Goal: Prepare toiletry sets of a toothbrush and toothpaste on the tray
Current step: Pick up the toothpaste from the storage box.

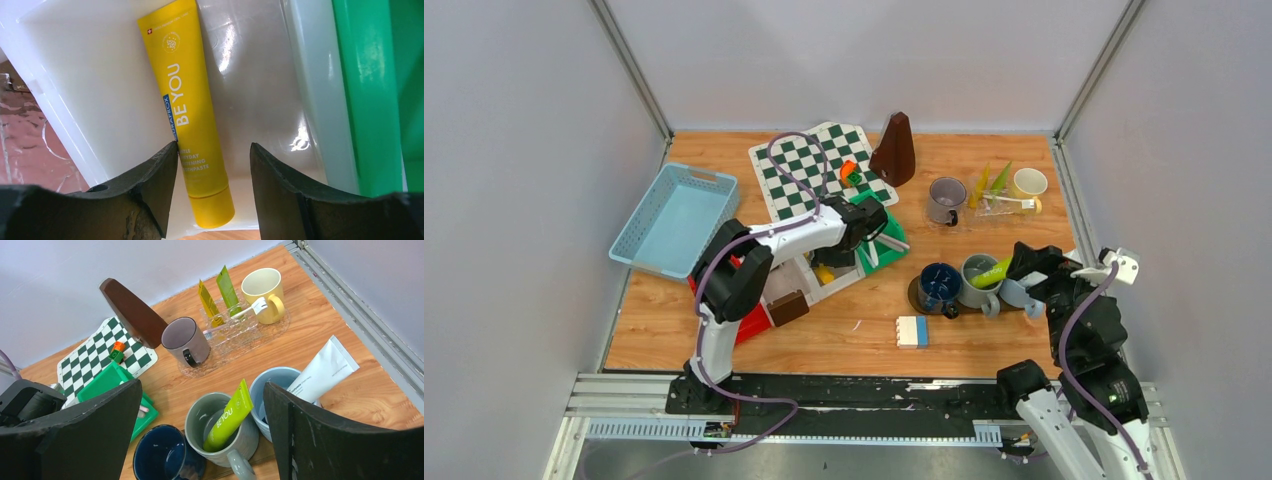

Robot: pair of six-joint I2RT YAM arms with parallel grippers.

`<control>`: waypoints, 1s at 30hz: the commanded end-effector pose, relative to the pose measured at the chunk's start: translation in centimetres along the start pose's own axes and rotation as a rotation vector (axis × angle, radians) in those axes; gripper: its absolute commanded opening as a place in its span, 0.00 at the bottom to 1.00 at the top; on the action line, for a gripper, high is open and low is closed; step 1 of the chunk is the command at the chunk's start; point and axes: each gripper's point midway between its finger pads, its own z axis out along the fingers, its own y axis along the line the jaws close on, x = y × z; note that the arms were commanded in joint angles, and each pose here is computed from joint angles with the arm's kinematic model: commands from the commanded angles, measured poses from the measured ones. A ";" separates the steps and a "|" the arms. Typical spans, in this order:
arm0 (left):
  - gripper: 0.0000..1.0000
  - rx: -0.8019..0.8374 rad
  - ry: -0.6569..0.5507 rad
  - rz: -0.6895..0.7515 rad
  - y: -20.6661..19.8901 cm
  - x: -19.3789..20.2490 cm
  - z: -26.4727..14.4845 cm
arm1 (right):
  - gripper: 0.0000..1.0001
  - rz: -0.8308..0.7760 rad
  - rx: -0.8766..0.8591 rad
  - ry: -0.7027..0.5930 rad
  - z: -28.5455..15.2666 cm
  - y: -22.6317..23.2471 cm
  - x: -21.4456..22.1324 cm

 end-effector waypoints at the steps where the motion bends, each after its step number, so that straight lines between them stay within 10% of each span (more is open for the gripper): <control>1: 0.60 0.008 0.058 -0.046 -0.5 1.0 1.0 | 0.93 0.000 0.008 -0.045 0.0 -0.2 -0.8; 17: 0.26 0.136 -0.006 -0.175 0.3 -0.9 -3.1 | 0.93 -0.015 -0.035 -0.010 0.5 1.1 -0.7; 30: 0.10 0.436 -0.305 -0.277 2.7 -5.9 -11.3 | 0.93 -0.018 -0.199 0.154 1.9 6.1 0.6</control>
